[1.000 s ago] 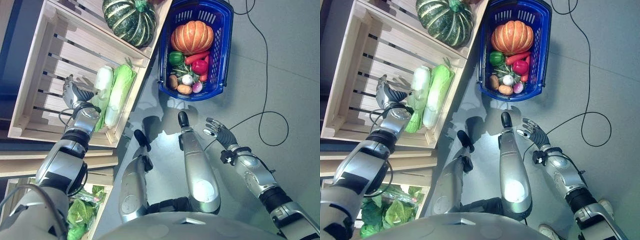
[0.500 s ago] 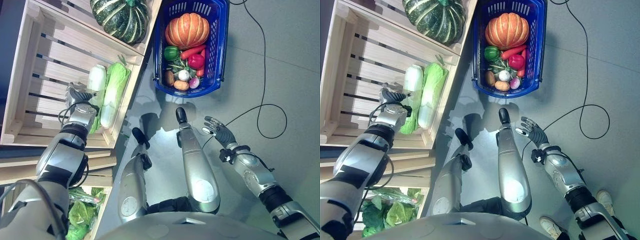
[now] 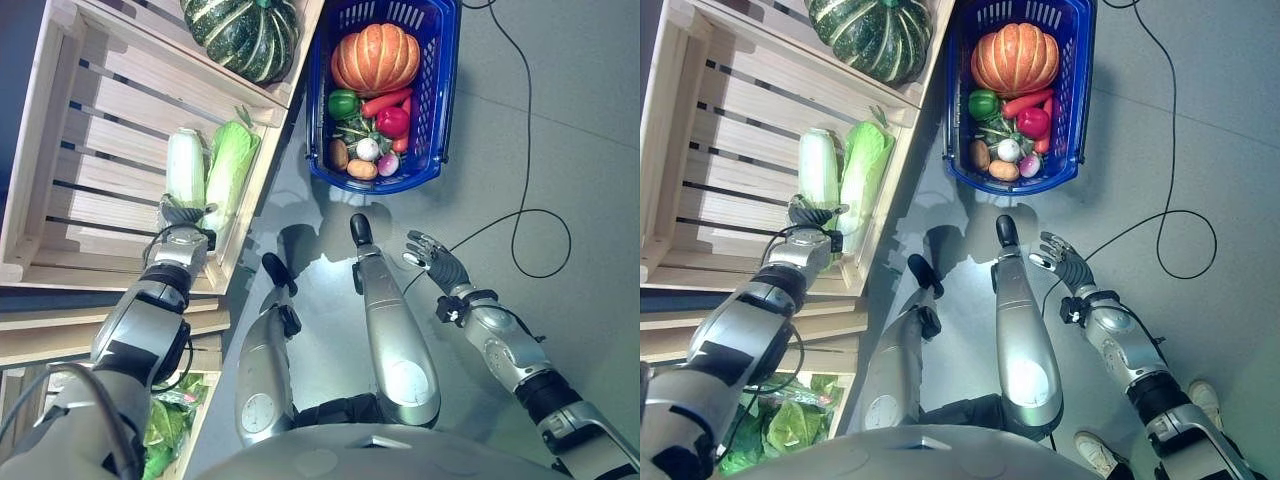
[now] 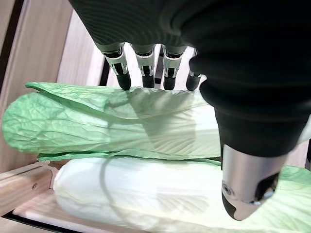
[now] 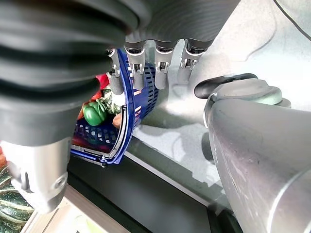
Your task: Pick up fruits and vegetables into the basket
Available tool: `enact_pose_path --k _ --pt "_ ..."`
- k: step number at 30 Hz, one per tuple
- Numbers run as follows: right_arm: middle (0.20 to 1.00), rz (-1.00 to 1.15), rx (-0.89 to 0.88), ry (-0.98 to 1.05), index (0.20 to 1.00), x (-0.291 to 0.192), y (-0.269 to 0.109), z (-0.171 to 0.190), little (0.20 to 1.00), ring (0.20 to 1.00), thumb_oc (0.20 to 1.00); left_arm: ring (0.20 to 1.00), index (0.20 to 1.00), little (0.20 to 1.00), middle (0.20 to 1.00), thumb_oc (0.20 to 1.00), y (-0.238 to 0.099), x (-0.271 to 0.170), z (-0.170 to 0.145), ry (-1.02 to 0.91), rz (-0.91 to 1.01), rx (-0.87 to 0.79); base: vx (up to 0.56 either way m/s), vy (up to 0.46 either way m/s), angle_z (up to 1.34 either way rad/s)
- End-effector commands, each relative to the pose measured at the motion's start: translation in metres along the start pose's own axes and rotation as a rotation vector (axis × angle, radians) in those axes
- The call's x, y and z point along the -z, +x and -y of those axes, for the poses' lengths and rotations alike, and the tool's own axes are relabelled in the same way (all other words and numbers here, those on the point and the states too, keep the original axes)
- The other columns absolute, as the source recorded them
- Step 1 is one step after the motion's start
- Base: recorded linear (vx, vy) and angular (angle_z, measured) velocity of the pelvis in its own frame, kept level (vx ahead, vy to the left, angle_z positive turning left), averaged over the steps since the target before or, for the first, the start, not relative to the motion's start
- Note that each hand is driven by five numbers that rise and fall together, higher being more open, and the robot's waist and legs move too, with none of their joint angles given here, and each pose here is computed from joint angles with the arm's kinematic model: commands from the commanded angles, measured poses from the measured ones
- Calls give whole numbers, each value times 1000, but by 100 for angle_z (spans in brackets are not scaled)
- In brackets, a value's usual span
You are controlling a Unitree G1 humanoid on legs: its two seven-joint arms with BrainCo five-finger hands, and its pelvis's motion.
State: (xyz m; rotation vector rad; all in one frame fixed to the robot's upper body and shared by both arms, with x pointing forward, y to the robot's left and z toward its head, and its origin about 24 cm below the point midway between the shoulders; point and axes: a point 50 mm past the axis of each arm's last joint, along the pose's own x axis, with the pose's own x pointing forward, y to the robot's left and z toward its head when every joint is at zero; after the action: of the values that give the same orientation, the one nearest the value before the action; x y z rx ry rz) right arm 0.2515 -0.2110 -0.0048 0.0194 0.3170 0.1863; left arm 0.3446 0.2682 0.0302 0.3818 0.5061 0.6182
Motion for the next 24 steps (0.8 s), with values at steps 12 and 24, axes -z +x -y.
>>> enact_pose_path --k 12,24 --pt "1000 27 -39 95 1000 -1 -1 -13 1000 1000 1000 1000 1000 1000 1000 1000 16 24 -65 114 -196 -312 7 2 -2" --pt "1000 36 -54 94 1000 -2 -4 -11 1000 1000 1000 1000 1000 1000 1000 1000 19 19 -93 144 -252 -425 21 22 -2"
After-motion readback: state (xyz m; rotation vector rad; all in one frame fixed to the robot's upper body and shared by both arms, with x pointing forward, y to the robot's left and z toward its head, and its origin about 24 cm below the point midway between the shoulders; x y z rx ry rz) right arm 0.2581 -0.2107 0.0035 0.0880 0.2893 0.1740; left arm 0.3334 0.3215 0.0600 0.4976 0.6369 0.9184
